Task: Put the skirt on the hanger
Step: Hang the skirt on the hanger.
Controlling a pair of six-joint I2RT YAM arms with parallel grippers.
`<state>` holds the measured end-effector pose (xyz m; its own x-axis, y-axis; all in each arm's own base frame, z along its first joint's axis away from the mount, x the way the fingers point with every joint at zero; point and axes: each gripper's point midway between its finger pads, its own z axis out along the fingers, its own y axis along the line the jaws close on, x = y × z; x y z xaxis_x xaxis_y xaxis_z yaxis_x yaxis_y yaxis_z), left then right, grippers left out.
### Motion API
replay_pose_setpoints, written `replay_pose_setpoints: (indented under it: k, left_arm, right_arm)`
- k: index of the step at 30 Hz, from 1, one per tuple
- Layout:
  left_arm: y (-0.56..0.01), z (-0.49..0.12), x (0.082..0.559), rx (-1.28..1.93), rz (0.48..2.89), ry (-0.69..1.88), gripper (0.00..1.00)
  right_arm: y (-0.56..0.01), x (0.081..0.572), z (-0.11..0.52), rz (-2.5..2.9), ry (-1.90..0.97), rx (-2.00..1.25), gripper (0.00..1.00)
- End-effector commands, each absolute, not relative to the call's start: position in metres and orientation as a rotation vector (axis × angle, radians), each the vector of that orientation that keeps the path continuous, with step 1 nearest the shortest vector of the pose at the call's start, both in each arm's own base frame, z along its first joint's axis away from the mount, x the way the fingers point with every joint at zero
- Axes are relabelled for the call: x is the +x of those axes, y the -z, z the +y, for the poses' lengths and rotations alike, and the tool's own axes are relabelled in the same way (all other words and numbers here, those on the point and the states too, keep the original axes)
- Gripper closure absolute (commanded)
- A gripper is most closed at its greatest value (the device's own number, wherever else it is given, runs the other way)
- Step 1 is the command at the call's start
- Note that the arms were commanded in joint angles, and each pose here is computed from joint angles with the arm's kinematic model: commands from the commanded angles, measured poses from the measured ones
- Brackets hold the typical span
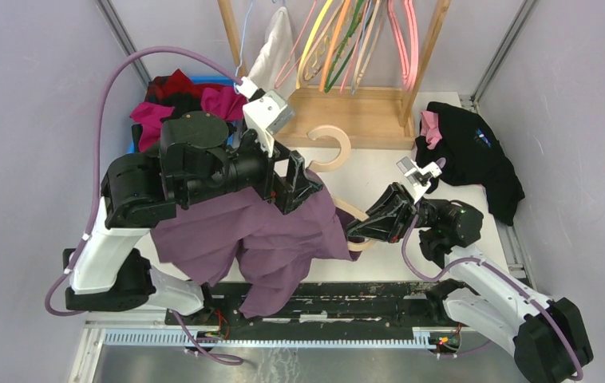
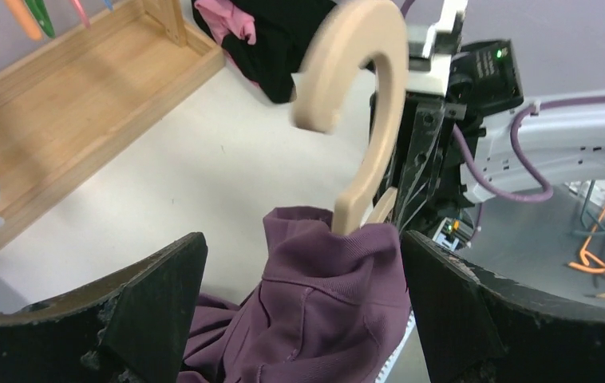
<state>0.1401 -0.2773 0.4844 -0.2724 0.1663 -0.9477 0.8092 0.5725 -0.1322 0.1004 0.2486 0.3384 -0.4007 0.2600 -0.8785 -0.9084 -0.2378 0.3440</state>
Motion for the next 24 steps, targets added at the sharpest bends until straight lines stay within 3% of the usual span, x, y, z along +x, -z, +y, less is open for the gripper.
replay_pose_setpoints:
  k: [1,18,21,24]
  left_arm:
    - [-0.479,-0.276,0.131,0.868,1.744,0.799,0.03]
    - [-0.437,-0.275,0.093,1.005,1.850,0.942,0.03]
    - [-0.427,-0.271,0.095,0.990,1.894,0.910,0.09]
    - [-0.415,-0.269,0.098,0.986,1.937,0.876,0.30]
  right_arm:
    - [-0.391,0.078,0.237,0.856,-1.678,-0.980,0.99]
    - [-0.387,0.071,0.236,0.872,-1.693,-1.011,0.99]
    - [-0.387,0.070,0.235,0.871,-1.693,-1.011,0.99]
    - [-0.386,0.068,0.234,0.865,-1.690,-1.007,0.99]
